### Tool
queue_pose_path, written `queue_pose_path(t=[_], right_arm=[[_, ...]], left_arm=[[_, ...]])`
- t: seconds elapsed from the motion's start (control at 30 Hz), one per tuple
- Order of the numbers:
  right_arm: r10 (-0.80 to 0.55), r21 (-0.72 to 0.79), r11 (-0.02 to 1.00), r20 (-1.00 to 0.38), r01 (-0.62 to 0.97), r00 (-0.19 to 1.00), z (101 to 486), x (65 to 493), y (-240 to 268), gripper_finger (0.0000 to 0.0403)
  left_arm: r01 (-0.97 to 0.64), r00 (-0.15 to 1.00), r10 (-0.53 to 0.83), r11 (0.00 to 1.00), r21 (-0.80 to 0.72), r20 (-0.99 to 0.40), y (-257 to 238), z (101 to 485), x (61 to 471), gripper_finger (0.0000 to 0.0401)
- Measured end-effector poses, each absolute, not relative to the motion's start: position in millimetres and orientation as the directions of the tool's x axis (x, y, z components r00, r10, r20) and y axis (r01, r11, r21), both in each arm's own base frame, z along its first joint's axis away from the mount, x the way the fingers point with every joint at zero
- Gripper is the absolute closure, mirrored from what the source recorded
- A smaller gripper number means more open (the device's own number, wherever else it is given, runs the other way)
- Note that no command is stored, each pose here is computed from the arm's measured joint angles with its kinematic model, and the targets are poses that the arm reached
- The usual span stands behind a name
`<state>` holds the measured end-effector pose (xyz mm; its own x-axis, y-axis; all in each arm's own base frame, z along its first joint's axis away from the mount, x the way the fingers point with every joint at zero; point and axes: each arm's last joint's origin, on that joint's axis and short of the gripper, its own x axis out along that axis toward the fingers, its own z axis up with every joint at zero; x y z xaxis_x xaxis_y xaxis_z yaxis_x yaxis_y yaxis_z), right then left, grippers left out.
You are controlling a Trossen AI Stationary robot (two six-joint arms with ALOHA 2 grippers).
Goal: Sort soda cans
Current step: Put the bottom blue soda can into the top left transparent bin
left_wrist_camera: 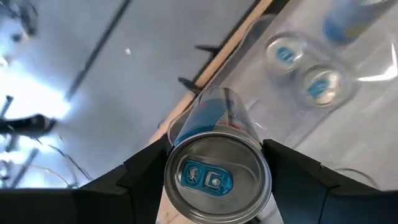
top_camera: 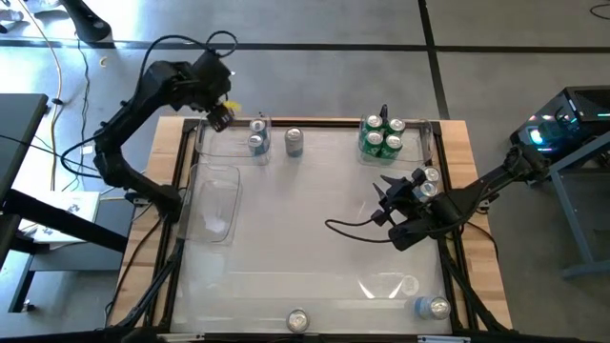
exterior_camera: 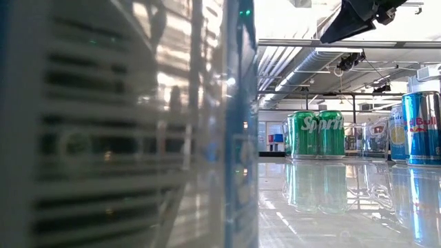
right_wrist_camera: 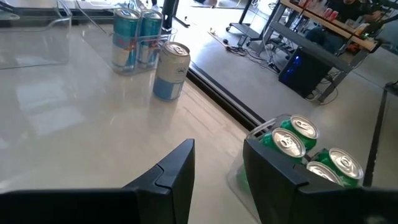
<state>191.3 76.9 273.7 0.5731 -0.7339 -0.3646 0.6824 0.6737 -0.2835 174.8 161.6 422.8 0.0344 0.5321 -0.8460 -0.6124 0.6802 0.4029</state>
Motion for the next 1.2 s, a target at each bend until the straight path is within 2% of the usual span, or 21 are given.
queue_pose_path(t=[0.23,0.47,0.7,0.87,1.2], right_arm=[[-0.725,-0.28,0.684,-0.357,0.673,0.589,275,194,79,0.027],[-0.725,-0.272,0.684,-0.358,0.677,0.589,275,195,79,0.027],[-0.704,-0.236,0.7,-0.39,0.675,0.594,274,195,79,0.027],[-0.7,-0.224,0.702,-0.39,0.676,0.598,275,195,80,0.027],[-0.7,-0.219,0.702,-0.388,0.678,0.599,275,196,80,0.027]], left_arm=[[-0.566,0.049,0.365,0.777,0.275,-0.93,213,354,175,0.0169],[-0.523,0.053,0.288,0.823,0.219,-0.956,242,305,184,0.0168],[-0.481,0.093,0.253,0.858,0.179,-0.963,259,281,200,0.0164],[-0.454,0.075,0.205,0.879,0.15,-0.976,267,264,207,0.0163],[-0.426,0.098,0.192,0.895,0.133,-0.977,268,263,209,0.016]])
